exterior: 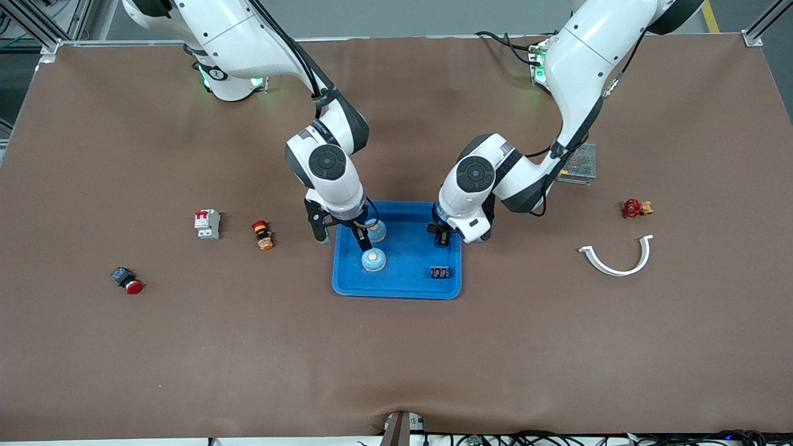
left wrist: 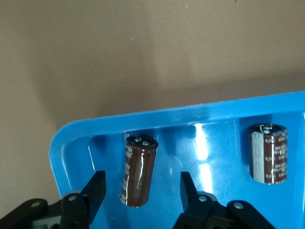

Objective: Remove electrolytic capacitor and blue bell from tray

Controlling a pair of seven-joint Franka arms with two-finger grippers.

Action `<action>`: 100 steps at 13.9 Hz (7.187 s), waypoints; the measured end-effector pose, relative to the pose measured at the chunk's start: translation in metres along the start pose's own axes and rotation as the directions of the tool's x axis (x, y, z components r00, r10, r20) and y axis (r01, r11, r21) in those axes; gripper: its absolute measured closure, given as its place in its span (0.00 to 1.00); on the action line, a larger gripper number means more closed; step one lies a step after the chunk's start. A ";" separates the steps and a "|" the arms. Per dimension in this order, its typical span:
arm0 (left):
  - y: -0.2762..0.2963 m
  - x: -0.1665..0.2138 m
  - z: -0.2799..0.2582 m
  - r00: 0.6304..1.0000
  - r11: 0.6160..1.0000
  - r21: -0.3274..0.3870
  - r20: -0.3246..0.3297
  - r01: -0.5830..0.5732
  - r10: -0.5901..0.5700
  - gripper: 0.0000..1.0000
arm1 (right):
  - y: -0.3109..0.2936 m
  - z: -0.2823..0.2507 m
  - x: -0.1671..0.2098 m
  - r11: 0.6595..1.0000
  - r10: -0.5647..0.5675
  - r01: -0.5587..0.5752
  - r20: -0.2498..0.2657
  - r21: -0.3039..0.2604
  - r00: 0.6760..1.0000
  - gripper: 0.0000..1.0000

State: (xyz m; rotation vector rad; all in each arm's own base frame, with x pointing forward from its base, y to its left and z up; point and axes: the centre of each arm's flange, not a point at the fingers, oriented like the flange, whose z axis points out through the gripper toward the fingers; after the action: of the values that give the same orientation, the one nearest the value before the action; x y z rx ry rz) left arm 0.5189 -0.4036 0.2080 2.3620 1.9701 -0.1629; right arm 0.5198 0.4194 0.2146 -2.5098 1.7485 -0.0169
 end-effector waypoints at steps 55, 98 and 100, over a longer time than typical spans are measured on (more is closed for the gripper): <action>0.033 0.282 -0.062 0.872 0.863 0.202 -0.073 -0.462 0.484 0.69 | -0.066 -0.223 0.181 0.570 -0.789 0.797 0.138 -0.200 0.599 0.36; 0.060 0.013 -0.036 1.000 0.998 -0.061 0.004 -0.006 0.006 0.04 | 0.337 -0.043 0.524 0.271 -0.961 0.957 0.028 -0.107 0.275 0.36; 0.064 0.014 -0.032 0.999 0.996 -0.089 0.017 0.031 -0.030 0.05 | 0.340 -0.027 0.524 0.270 -0.961 0.958 0.028 -0.098 0.274 0.36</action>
State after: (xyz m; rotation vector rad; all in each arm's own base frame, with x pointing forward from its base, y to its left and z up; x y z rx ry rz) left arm 0.5855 -0.3980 0.2371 2.2702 1.9640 -0.0933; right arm 0.3821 -0.1902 0.1961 -3.1792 -0.1195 -0.0555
